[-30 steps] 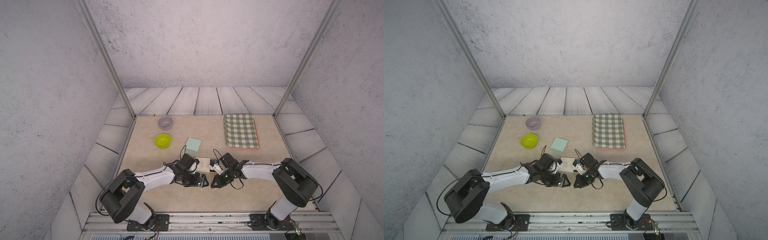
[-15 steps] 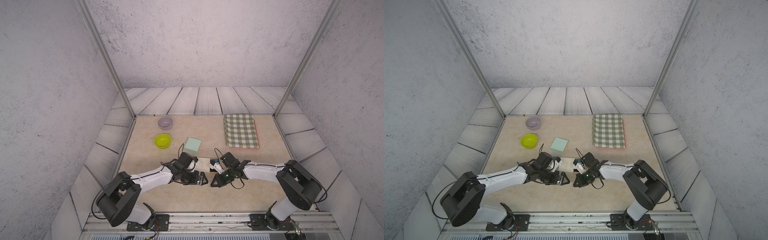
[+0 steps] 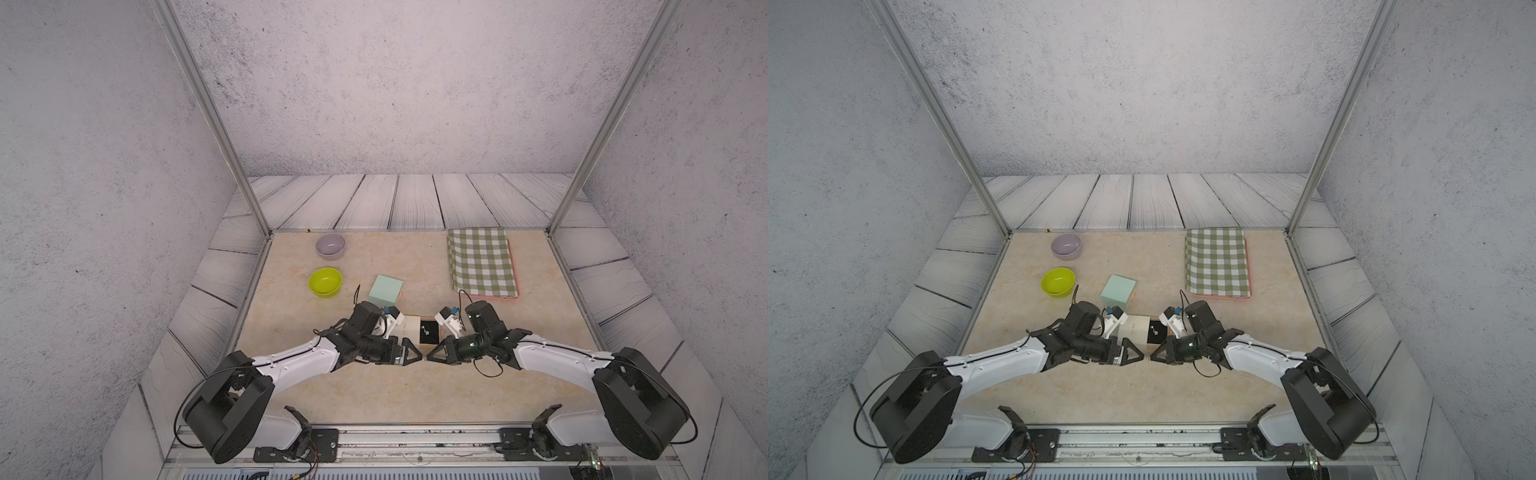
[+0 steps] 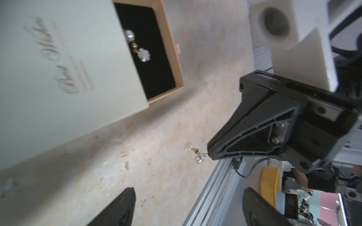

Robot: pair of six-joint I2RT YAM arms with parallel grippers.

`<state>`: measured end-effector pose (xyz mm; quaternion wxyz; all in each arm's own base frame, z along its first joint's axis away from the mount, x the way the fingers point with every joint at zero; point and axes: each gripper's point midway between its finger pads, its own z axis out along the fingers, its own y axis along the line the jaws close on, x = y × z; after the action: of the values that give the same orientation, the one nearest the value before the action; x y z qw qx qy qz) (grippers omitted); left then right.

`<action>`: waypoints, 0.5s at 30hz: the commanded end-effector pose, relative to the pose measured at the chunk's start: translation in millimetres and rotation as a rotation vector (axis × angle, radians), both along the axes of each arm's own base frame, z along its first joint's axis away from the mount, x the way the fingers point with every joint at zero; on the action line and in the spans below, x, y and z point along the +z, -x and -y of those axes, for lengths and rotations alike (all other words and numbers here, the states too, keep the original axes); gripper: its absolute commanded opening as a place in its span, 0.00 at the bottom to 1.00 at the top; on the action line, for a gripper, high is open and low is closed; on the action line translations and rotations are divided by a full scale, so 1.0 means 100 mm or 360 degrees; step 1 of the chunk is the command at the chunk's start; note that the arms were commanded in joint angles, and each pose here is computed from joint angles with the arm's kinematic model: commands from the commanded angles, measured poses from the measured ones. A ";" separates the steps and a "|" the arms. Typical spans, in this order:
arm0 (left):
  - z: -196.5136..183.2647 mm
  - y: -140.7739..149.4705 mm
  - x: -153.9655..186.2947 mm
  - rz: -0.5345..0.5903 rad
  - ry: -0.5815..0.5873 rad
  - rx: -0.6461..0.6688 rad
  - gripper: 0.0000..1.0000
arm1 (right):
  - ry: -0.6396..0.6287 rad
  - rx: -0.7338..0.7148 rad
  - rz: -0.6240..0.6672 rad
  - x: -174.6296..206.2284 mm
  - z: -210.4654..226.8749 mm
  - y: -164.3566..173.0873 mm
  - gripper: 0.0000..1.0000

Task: Place the earrings into the drawer-style jewelry box
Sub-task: Pick up the earring from the center of the board.

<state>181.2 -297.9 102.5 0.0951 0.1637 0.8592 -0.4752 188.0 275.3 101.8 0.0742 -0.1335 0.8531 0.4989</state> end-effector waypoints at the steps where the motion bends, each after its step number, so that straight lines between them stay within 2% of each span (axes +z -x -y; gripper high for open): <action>1: 0.20 -0.01 0.50 0.0158 0.0336 -0.0139 0.79 | -0.0306 0.0003 0.0028 0.49 -0.08 -0.09 0.00; 5: 0.25 0.00 0.63 0.0174 0.0397 -0.0202 0.64 | -0.0418 -0.0001 0.0032 0.71 -0.05 -0.14 0.00; 15: 0.21 -0.12 0.72 0.0268 0.0410 -0.0143 0.62 | -0.0462 0.0013 0.0020 0.81 -0.01 -0.13 0.00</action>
<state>186.1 -317.6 151.6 0.1319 0.2104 0.7937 -0.5553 204.3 276.1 170.8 0.0966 -0.1162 0.7834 0.6029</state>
